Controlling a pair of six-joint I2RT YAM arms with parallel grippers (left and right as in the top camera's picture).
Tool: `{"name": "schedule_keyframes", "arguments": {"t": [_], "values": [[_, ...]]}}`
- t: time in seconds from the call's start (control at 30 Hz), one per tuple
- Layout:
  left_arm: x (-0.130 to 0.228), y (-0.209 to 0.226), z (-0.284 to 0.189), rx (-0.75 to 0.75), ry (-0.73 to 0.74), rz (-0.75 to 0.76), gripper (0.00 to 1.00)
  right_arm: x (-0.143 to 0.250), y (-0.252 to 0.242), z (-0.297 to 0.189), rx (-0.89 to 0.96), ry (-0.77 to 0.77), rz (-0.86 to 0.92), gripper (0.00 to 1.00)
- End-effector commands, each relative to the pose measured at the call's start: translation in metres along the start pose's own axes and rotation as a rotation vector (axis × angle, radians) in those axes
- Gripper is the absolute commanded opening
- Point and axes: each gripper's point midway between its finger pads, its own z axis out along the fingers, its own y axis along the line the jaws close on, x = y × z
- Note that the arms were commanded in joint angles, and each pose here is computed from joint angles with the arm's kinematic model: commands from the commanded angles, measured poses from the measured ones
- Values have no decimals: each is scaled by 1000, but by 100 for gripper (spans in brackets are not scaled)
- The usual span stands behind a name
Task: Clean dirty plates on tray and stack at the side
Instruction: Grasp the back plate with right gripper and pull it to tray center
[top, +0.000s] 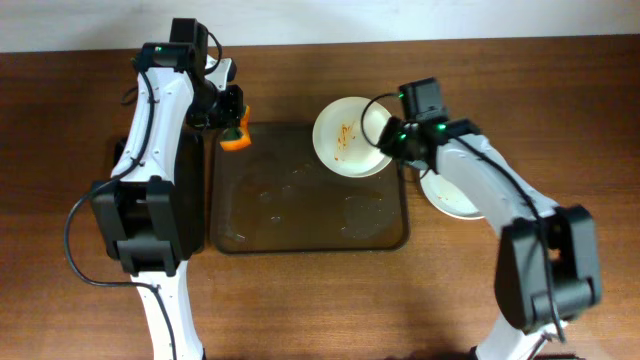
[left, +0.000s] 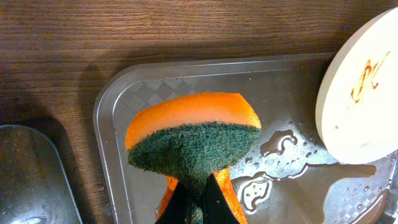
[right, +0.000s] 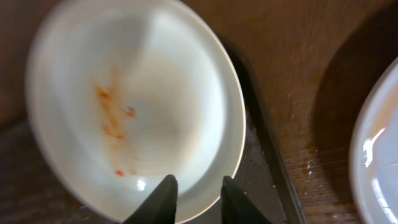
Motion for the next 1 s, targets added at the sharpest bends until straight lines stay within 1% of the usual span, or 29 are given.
{"name": "schedule_keyframes", "arguments": {"t": [0.0, 0.17, 0.27, 0.3, 0.37, 0.4, 0.47, 0.5, 0.57, 0.63, 0.67, 0.73, 0.83, 0.87, 0.9, 0.97], "values": [[-5, 2, -9, -11, -26, 20, 0, 10, -9, 19, 67, 18, 40, 23], [-5, 2, -9, -11, -26, 19, 0, 29, -21, 40, 113, 90, 37, 21], [-5, 2, -9, -11, -27, 20, 0, 43, -17, 44, 91, 147, 34, 6], [-5, 2, -9, -11, -26, 20, 0, 50, -14, 44, 84, 172, 29, 4], [-5, 2, -9, -11, -24, 19, 0, 75, -2, 41, 54, 254, -29, 4], [-5, 2, -9, -11, -24, 19, 0, 98, 9, 37, 28, 325, -77, 4], [-5, 2, -9, -11, -25, 20, 0, 126, 19, 32, 30, 386, -148, 5], [-5, 2, -9, -11, -25, 20, 0, 136, 24, 31, 28, 397, -175, 14], [-5, 2, -9, -11, -24, 19, 0, 142, 37, 31, -3, 393, -234, 38], [-5, 2, -9, -11, -24, 19, 0, 136, 49, 32, -56, 360, -340, 52], [-5, 2, -9, -11, -25, 19, 0, 132, 53, 33, -77, 341, -373, 56], [-5, 2, -9, -11, -25, 19, 0, 114, 59, 38, -105, 261, -431, 57], [-5, 2, -9, -11, -24, 20, 0, 82, 58, 51, -37, 103, -441, 56], [-5, 2, -9, -11, -25, 20, 0, 80, 60, 56, -44, 91, -442, 54], [-5, 2, -9, -12, -25, 19, 0, 79, 62, 61, -55, 79, -441, 49], [-5, 2, -9, -12, -25, 20, 0, 82, 64, 76, -68, 77, -443, 47]]}}
